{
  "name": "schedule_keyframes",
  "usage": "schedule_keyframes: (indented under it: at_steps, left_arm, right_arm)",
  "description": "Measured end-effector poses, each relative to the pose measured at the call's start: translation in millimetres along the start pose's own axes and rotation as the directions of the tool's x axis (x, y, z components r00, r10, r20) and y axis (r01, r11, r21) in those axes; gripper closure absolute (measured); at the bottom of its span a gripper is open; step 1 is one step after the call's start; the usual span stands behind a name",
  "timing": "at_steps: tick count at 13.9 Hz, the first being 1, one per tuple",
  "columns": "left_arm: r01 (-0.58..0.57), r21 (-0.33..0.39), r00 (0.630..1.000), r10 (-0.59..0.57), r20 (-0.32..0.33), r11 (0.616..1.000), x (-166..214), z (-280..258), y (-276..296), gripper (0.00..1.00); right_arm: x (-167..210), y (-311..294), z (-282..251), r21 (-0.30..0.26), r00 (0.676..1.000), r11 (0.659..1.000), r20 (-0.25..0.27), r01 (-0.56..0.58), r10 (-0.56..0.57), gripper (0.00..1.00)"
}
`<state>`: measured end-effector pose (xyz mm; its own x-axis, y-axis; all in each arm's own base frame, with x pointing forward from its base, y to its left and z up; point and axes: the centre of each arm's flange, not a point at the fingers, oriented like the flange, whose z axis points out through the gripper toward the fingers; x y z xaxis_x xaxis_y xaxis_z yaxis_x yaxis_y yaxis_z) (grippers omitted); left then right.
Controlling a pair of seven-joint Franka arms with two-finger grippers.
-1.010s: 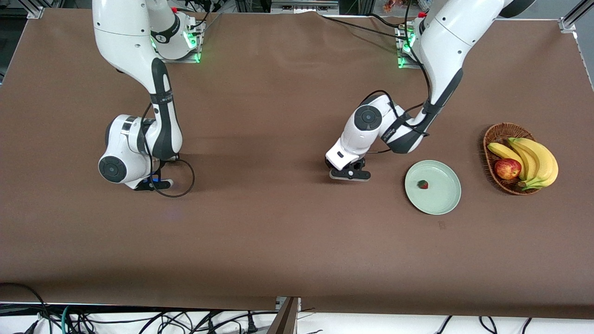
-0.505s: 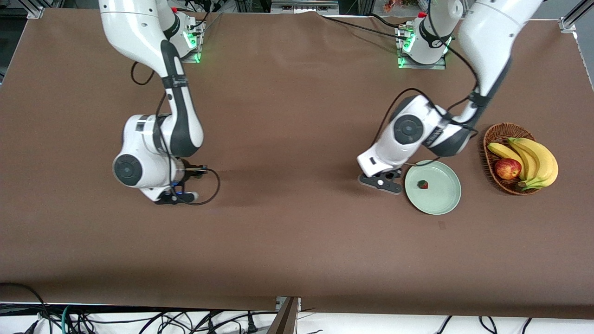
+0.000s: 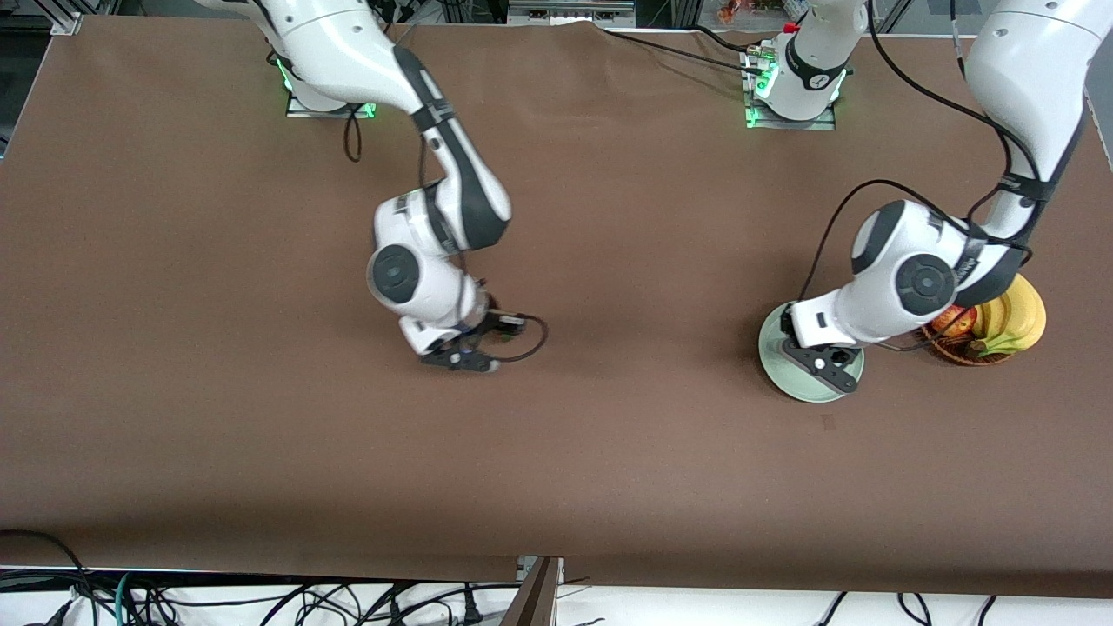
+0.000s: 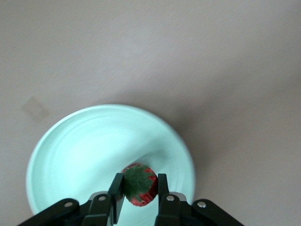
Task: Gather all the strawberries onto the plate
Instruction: 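Drop the strawberry on the plate while the right gripper carries the third, then release the third strawberry at mid-table and lift the right gripper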
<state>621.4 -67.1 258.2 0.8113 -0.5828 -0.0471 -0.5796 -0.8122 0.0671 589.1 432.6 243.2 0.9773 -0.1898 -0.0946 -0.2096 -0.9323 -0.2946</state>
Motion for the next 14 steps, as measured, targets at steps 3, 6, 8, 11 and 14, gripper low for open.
schedule_keyframes:
  at_steps: [3,6,8,11,14]
  left_arm:
    - [-0.036,-0.026,0.999,0.036,0.010,0.999,-27.7,11.4,-39.7,0.68]
    - [-0.035,-0.069,0.999,0.035,-0.005,0.997,-43.9,37.2,-63.0,0.68]
    - [-0.031,-0.084,0.999,0.029,-0.026,0.996,-43.5,52.8,-65.4,0.67]
    - [-0.026,-0.086,0.999,0.024,-0.031,0.996,-44.6,55.8,-68.7,0.45]
    - [-0.018,-0.080,0.999,0.016,-0.027,0.997,-44.0,47.5,-71.7,0.14]
  right_arm:
    - [-46.2,-62.1,42.0,0.082,0.996,0.996,-0.075,-0.038,0.044,0.67]
    - [-83.7,-106.3,76.2,0.150,0.991,0.988,-0.130,-0.021,0.040,0.67]
    - [-99.6,-119.3,96.0,0.165,0.990,0.986,-0.137,-0.019,0.042,0.67]
    - [-106.0,-120.0,114.6,0.157,0.990,0.988,-0.138,-0.009,0.031,0.63]
    - [-93.4,-119.7,103.5,0.130,0.988,0.991,-0.153,0.008,0.012,0.32]
